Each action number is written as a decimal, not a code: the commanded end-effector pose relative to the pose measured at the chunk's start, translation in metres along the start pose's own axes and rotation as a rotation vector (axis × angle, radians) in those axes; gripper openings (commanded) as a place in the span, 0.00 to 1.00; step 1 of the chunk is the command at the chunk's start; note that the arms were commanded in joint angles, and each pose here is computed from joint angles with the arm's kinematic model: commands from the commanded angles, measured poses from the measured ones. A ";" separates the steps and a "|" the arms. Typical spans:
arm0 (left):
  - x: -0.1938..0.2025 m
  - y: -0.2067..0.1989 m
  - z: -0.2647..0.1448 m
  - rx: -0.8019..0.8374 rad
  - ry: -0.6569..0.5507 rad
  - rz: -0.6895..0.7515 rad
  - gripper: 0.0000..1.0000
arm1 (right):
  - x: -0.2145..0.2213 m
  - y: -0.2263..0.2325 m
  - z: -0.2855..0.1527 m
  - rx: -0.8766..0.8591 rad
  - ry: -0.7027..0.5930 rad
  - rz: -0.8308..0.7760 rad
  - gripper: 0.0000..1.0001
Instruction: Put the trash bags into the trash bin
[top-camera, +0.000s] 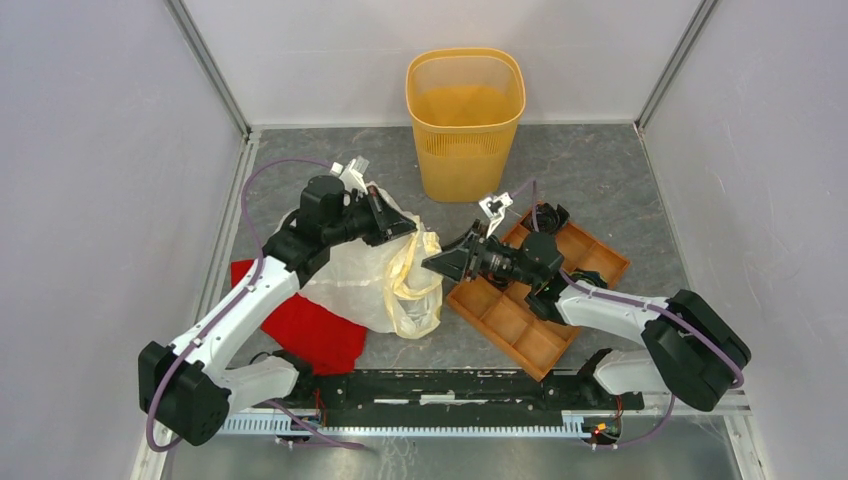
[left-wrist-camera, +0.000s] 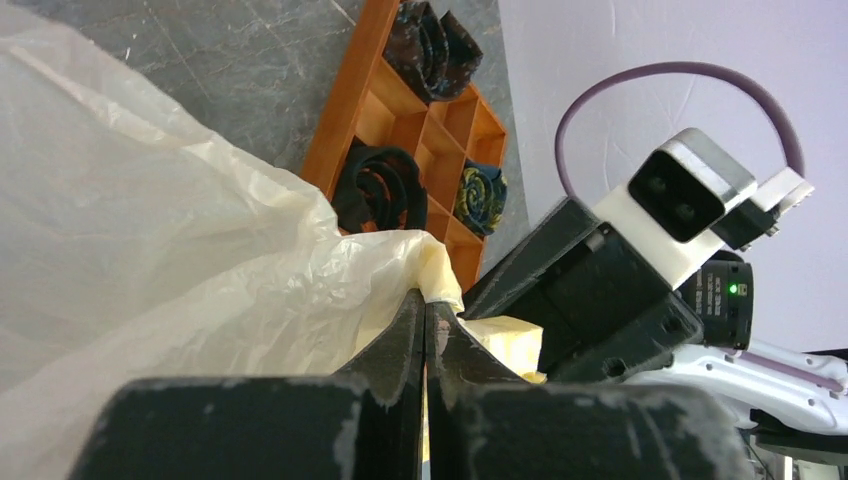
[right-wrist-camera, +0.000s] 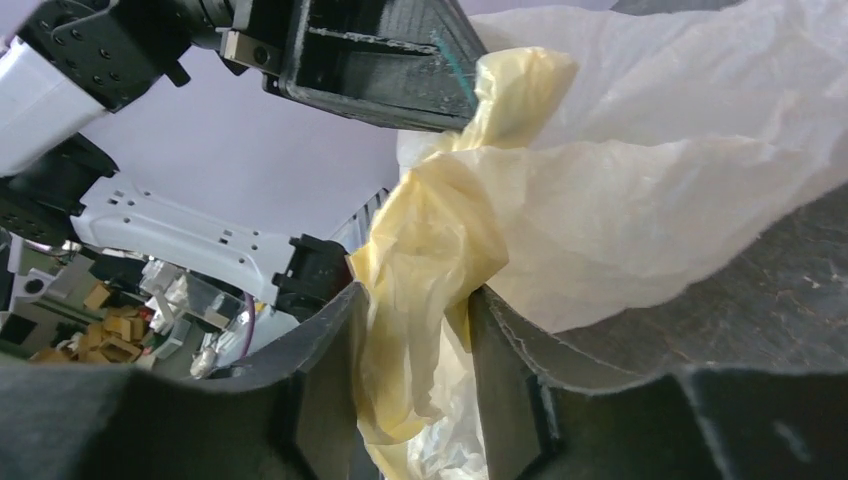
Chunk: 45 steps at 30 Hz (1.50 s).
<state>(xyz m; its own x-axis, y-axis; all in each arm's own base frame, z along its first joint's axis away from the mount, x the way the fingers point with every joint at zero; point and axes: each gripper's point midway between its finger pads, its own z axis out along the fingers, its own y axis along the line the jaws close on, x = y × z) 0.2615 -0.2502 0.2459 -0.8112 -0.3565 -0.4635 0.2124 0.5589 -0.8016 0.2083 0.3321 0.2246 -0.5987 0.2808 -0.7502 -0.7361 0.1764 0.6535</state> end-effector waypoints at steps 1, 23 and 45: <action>-0.014 -0.023 -0.002 0.077 -0.050 -0.006 0.02 | -0.016 0.012 0.018 -0.012 -0.044 -0.055 0.60; -0.009 -0.028 -0.009 0.095 -0.033 0.001 0.02 | 0.002 -0.034 0.062 0.584 -0.138 -0.168 0.77; -0.216 -0.046 0.008 -0.394 -0.520 0.448 0.97 | 0.006 -0.032 -0.043 0.438 0.021 -0.260 0.00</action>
<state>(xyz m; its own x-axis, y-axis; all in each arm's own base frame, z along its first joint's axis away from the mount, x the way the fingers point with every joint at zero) 0.3833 -0.2080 0.3746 -0.3867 -0.3466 -0.8546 0.2399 0.8570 -0.4562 0.2264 0.3001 0.1963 -0.4368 0.2170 -0.8730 -0.6217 0.6285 0.4673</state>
